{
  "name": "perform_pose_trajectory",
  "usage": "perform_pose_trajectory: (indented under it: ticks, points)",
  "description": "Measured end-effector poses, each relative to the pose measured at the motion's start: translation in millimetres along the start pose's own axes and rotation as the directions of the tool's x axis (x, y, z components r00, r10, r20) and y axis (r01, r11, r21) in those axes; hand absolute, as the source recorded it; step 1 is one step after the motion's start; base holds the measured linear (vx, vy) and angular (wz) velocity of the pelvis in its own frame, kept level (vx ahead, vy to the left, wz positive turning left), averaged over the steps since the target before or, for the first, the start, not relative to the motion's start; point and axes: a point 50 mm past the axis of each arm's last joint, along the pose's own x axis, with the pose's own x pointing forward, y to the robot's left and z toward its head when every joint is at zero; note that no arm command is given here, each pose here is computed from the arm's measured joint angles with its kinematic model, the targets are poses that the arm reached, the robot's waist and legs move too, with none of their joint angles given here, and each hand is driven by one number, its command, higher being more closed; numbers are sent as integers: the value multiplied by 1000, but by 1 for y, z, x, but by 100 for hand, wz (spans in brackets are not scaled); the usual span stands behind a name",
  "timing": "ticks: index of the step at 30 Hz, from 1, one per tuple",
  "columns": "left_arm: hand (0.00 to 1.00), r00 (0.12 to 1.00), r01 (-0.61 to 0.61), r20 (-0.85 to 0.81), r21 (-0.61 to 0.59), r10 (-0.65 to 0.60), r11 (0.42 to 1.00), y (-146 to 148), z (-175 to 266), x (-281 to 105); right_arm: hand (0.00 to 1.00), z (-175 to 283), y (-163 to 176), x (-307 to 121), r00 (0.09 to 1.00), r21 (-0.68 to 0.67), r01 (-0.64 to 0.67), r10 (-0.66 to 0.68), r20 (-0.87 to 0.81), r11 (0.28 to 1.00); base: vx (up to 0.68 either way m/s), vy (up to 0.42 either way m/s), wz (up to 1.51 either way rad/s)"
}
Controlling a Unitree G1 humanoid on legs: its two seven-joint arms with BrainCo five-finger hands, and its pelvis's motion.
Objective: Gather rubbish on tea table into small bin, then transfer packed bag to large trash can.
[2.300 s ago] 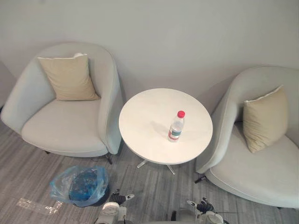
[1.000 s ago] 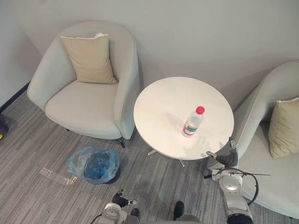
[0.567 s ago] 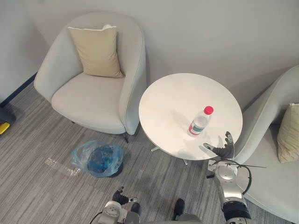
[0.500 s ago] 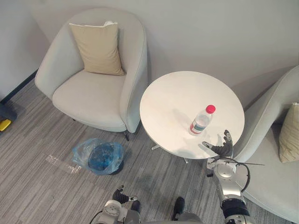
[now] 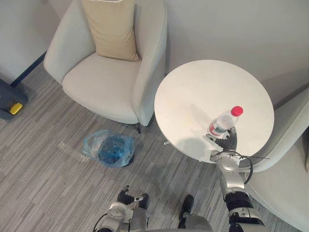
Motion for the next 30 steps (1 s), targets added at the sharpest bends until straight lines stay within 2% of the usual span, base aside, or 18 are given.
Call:
perform_pose_trajectory:
  ticks: [3,4,11,17,26,30]
  points:
    - [0,1000,-25,7,-23,25,999,2,2,0,0,10,2,4,999,23,20,-21,27,1000,-32,16,7]
    - [0,1000,-26,15,-29,26,999,2,4,0,100,17,3,7,998,35,38,-39,45,999,-25,18,7]
    - [0,999,-27,28,-36,28,999,1,8,1,100,23,-3,11,992,61,115,-118,53,992,-2,13,6]
    - [0,999,-29,28,-34,30,999,2,7,1,100,22,-4,11,990,57,132,-134,44,990,0,0,0]
    - [0,999,-29,31,-31,30,999,3,8,1,100,24,-9,8,992,24,94,-96,82,995,-10,8,-4]
    - [0,999,-33,24,-20,34,999,6,6,1,100,26,-13,-6,989,-9,32,-30,143,999,-27,30,-17]
